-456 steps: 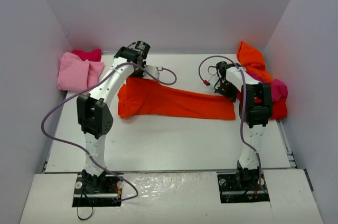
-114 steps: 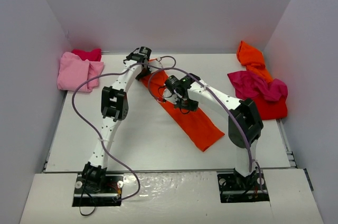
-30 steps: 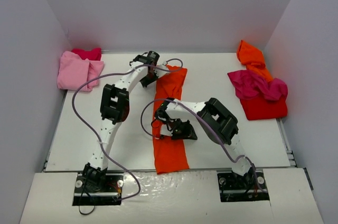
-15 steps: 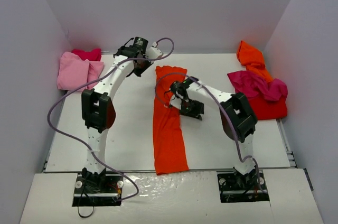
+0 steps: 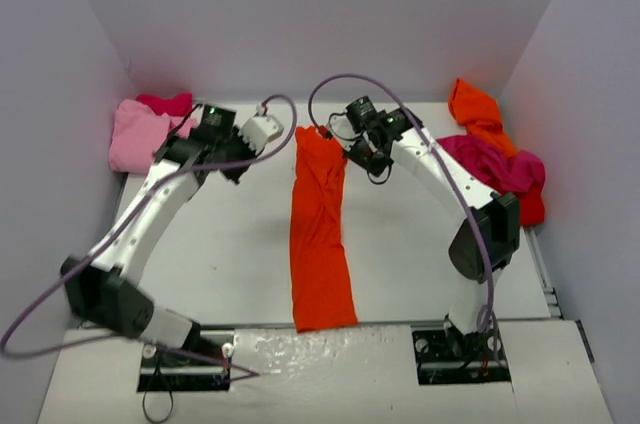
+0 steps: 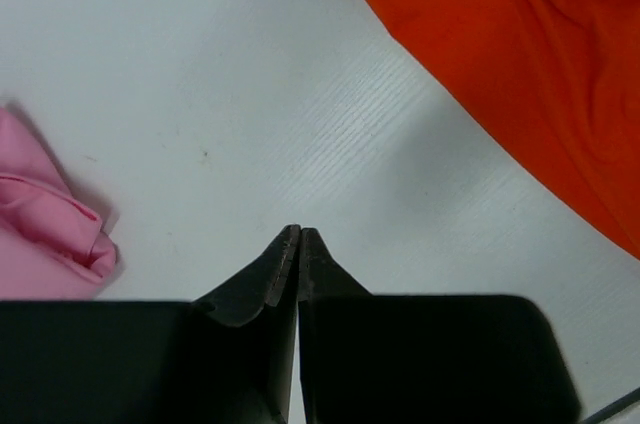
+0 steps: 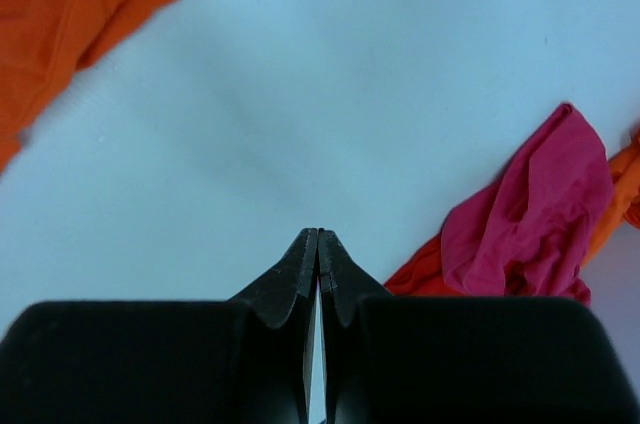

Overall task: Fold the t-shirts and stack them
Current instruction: Rotate the tshirt 90 degrees

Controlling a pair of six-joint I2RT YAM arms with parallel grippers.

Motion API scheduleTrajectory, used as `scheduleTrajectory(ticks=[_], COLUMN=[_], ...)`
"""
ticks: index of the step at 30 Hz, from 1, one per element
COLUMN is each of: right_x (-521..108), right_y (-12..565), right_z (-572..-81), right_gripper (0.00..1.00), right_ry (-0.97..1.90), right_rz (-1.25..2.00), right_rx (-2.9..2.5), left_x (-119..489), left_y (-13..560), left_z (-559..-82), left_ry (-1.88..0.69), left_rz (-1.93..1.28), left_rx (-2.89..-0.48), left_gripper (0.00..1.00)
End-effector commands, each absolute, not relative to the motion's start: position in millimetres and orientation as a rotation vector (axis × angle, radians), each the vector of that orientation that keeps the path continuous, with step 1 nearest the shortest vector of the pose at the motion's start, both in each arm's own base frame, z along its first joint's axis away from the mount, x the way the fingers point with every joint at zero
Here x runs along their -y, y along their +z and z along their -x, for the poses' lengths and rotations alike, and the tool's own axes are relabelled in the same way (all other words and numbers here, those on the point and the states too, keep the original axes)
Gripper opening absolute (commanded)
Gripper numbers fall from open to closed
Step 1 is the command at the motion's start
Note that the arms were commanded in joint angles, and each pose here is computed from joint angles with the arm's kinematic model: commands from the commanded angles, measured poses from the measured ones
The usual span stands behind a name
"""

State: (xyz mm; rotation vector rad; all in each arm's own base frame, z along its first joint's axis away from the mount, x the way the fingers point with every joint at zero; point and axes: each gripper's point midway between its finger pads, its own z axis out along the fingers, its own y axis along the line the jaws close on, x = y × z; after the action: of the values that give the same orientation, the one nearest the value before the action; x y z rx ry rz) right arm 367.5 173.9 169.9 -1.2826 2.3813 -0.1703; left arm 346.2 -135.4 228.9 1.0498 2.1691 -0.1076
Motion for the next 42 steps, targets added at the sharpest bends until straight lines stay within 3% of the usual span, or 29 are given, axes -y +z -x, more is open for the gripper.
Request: scheduleTrajectory(ticks=[1,5,9,23,28,42], right_x=[-211.9,-236.9,-259.8,-310.8,-296.1,-314.7], right_y=[142.4,90.1,74.7,52.3,79.5,130.4], right_z=[-401.2,-425.6,-443.7,-417.6,-428.0,-399.2], right_gripper=[0.00,0.00,0.00,0.00,0.00,0.00], right_ry=[0.005,0.050,0.085,-0.024,-0.181,-0.155], right_rz=[1.273,1.408,1.451,1.668,1.559,1.576], right_rx=[-2.395,-2.448,-2.417,-2.289,-2.287,-2.170], left_x=[115.0,98.1,91.3,85.0,85.1,85.8], left_y=[291.5,272.8,262.9,239.5,236.8,230.7], left_z=[-329.2,-306.8,-292.5,-264.1,-263.2,-263.5], left_ry=[-0.014,0.002,-0.058,-0.144,-0.148,-0.152], left_rz=[-0.936,-0.924,-0.887,-0.933,-0.943,-0.949], left_rx=[-1.959,-2.008,-2.021,-2.070,-2.075,-2.082], left_gripper=[0.00,0.00,0.00,0.00,0.00,0.00])
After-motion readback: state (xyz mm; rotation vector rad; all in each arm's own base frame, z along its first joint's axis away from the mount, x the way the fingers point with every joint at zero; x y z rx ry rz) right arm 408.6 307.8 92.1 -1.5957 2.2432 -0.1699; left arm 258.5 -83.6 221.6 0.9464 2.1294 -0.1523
